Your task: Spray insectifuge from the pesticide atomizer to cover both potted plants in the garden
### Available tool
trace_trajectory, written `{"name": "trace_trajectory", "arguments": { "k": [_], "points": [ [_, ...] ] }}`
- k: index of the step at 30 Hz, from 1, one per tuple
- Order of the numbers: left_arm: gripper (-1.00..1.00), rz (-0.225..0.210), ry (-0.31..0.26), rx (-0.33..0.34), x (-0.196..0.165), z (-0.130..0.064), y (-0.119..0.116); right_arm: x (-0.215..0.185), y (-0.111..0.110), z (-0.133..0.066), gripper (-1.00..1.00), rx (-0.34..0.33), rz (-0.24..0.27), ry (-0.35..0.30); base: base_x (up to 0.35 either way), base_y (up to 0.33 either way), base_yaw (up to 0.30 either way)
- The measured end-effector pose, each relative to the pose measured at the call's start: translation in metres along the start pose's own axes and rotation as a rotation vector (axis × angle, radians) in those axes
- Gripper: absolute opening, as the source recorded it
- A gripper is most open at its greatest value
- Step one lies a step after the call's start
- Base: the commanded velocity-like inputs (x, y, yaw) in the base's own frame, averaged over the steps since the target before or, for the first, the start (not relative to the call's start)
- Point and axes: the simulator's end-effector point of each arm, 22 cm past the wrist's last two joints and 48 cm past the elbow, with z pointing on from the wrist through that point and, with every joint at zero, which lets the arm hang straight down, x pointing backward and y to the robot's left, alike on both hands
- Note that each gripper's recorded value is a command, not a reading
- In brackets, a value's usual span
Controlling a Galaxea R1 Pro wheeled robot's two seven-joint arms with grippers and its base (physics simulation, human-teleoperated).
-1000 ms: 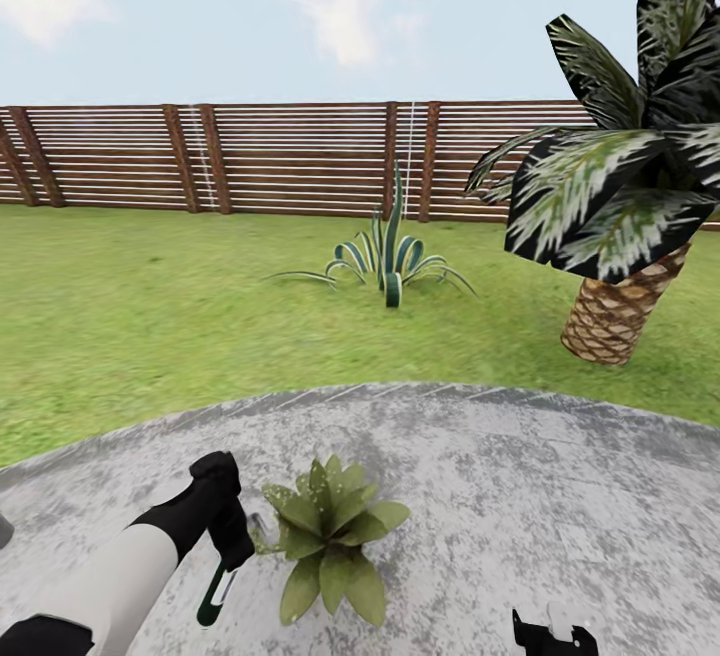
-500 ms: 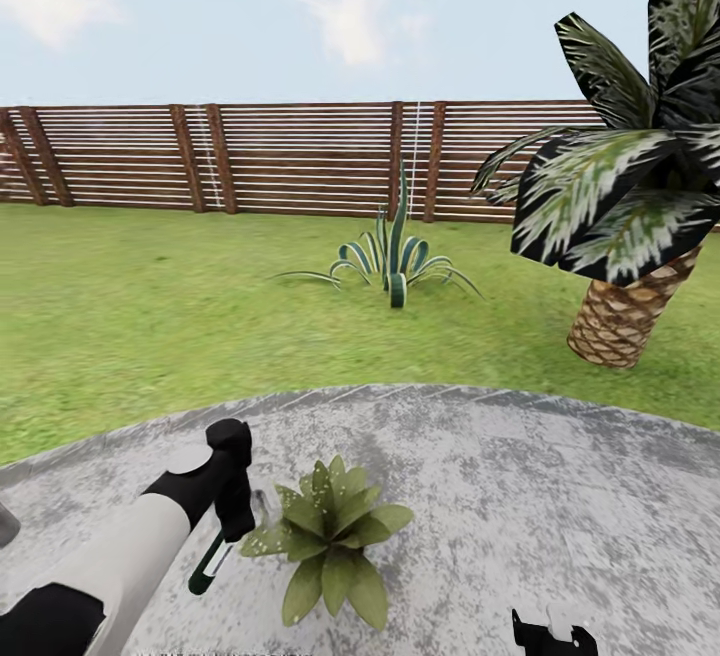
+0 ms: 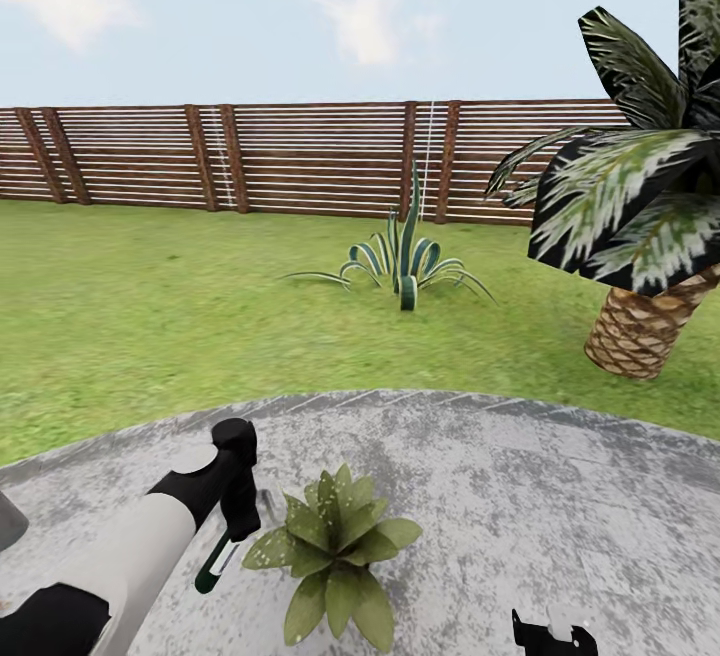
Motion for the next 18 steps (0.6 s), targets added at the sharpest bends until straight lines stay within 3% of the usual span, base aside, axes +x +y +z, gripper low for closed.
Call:
{"name": "trace_trajectory", "arguments": {
  "k": [6,11,18],
  "points": [
    [-1.00,0.002,-0.003,0.001,-0.0023,-0.0004,-0.0016,-0.0003,-0.0001,-0.0001,1.00,0.000,0.000,-0.001,0.176,-0.107,0.000],
    [-1.00,0.003,-0.002,0.002,-0.0021,0.0002,-0.0018,0.0000,0.0000,0.0000,1.00,0.000,0.000,0.000,0.036,-0.023,0.000],
    [-1.00,0.000,0.001,0.004,-0.0001,0.0028,-0.0021,0.0002,0.0001,0.0002,1.00,0.000,0.000,0.001,-0.271,-0.101,0.104]
  ]
}}
